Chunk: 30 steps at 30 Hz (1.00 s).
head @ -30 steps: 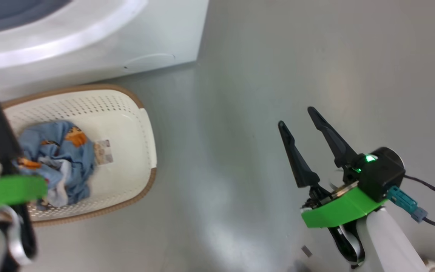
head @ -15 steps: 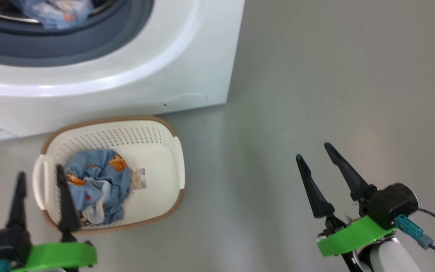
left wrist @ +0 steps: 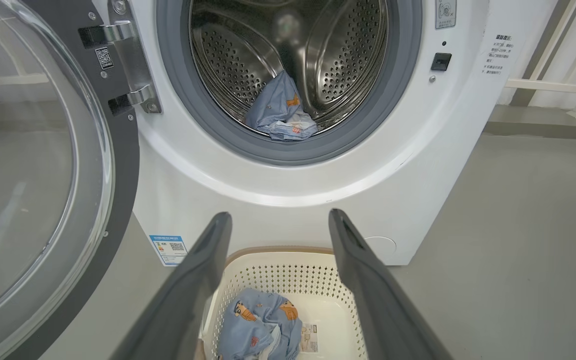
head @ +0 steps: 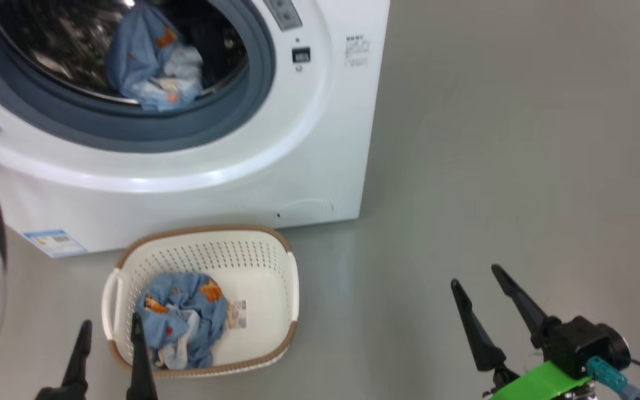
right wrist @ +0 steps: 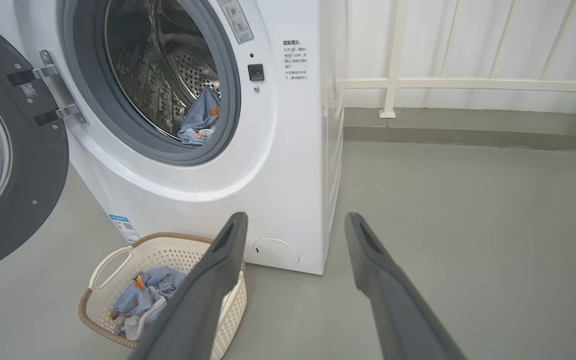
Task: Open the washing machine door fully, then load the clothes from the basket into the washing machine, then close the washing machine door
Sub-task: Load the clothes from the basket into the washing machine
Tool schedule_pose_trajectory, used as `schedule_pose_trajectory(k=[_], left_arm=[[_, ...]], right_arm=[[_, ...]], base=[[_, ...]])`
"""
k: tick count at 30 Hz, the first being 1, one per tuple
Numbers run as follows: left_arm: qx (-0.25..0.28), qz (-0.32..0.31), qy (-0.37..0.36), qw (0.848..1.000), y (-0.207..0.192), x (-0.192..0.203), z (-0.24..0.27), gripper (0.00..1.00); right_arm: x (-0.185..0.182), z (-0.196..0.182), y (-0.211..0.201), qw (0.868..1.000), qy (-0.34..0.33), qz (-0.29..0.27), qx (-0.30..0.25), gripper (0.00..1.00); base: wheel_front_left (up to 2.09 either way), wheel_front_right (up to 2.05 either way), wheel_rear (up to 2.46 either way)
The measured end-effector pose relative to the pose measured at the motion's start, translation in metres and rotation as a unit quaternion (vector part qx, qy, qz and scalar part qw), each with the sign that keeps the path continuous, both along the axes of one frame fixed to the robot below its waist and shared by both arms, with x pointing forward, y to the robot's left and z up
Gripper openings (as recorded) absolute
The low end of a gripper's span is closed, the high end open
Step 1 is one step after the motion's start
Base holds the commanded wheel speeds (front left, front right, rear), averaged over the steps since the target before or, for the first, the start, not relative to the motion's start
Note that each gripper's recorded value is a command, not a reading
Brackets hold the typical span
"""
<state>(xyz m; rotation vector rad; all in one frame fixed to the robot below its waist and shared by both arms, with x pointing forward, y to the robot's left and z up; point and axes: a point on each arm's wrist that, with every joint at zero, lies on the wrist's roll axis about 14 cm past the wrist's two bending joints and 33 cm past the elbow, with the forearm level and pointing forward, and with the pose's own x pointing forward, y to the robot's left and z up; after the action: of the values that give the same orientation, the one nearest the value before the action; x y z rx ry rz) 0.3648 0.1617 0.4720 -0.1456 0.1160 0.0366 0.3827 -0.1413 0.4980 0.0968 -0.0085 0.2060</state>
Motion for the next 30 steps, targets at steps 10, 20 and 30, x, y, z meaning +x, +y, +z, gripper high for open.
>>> schedule_pose_trajectory(k=[10, 20, 30], left_arm=[[0.005, 0.005, -0.030, 1.000, 0.007, -0.029, 0.022, 1.00], [0.009, 0.005, -0.045, 0.999, 0.010, -0.039, 0.032, 1.00], [0.013, 0.005, -0.042, 0.999, 0.012, -0.039, 0.031, 1.00]], right_arm=[[-0.032, 0.024, 0.009, 1.000, -0.020, 0.010, 0.002, 1.00], [-0.043, 0.039, 0.013, 0.999, -0.037, 0.013, 0.002, 1.00], [-0.045, 0.033, 0.012, 1.000, -0.027, 0.010, -0.002, 1.00]], base=[[0.00, 0.00, 0.00], [0.00, 0.00, 0.00], [0.00, 0.00, 0.00]])
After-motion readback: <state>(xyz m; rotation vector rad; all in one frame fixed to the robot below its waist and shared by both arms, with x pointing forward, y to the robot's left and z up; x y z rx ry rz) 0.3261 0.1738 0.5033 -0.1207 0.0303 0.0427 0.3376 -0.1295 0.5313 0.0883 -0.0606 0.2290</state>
